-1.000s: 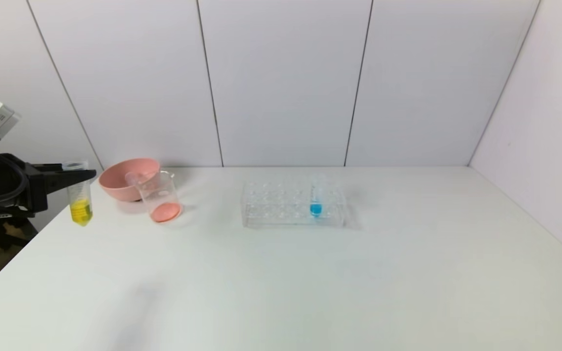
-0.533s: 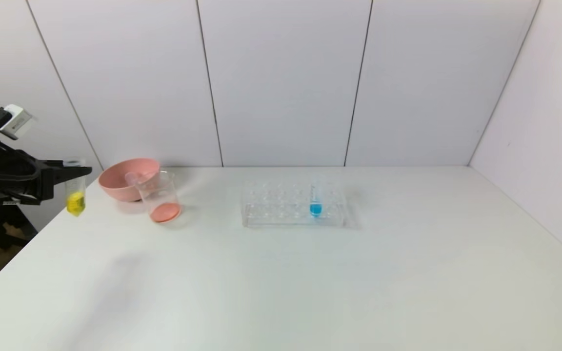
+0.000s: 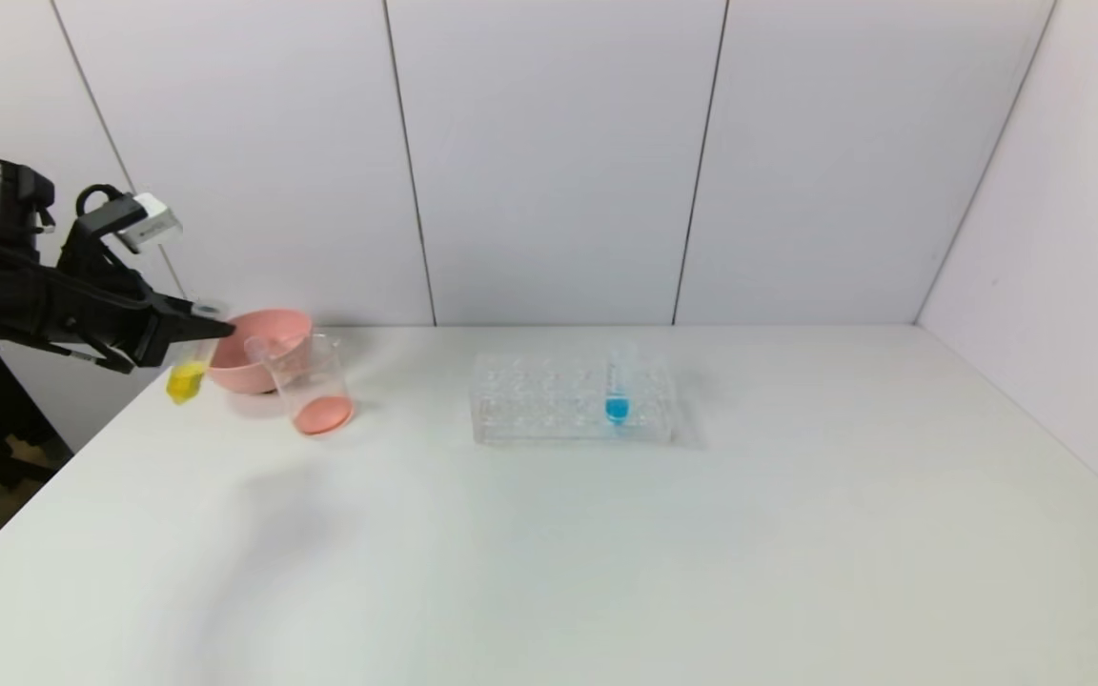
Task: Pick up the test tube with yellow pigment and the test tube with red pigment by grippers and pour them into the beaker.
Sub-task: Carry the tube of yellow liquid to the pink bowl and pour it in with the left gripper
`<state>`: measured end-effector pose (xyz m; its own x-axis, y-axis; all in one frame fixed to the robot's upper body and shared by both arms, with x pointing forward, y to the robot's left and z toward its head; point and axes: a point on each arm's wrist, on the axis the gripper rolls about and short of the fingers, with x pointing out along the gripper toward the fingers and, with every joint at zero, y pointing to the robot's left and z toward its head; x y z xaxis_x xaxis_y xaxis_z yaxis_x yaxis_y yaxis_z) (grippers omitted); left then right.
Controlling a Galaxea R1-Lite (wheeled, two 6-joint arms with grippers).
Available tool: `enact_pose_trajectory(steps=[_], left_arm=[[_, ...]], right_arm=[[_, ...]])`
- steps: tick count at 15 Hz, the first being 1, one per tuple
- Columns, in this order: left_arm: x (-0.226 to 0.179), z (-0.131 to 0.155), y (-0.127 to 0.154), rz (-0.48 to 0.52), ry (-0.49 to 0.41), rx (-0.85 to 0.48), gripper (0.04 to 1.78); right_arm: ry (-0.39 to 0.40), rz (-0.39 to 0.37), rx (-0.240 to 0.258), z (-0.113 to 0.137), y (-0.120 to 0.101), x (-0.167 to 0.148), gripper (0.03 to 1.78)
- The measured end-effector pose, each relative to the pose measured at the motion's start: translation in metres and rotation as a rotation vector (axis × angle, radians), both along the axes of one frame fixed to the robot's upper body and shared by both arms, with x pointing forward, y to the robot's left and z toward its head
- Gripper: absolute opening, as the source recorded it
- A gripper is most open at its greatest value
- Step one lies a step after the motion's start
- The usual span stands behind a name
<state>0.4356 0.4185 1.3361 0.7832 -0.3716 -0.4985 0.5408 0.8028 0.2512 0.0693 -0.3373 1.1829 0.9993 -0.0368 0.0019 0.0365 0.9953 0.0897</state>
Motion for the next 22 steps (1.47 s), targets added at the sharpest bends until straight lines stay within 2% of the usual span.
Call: enact_pose_trajectory(steps=[11, 22], left_arm=[[0.024, 0.023, -0.043, -0.069, 0.174, 0.387, 0.44], [0.041, 0.019, -0.078, -0.061, 0.223, 0.595, 0.44]], right_arm=[[0.0, -0.001, 0.0, 0.0, 0.0, 0.0, 1.71], [0.0, 0.0, 0.0, 0.0, 0.0, 0.0, 1.71]])
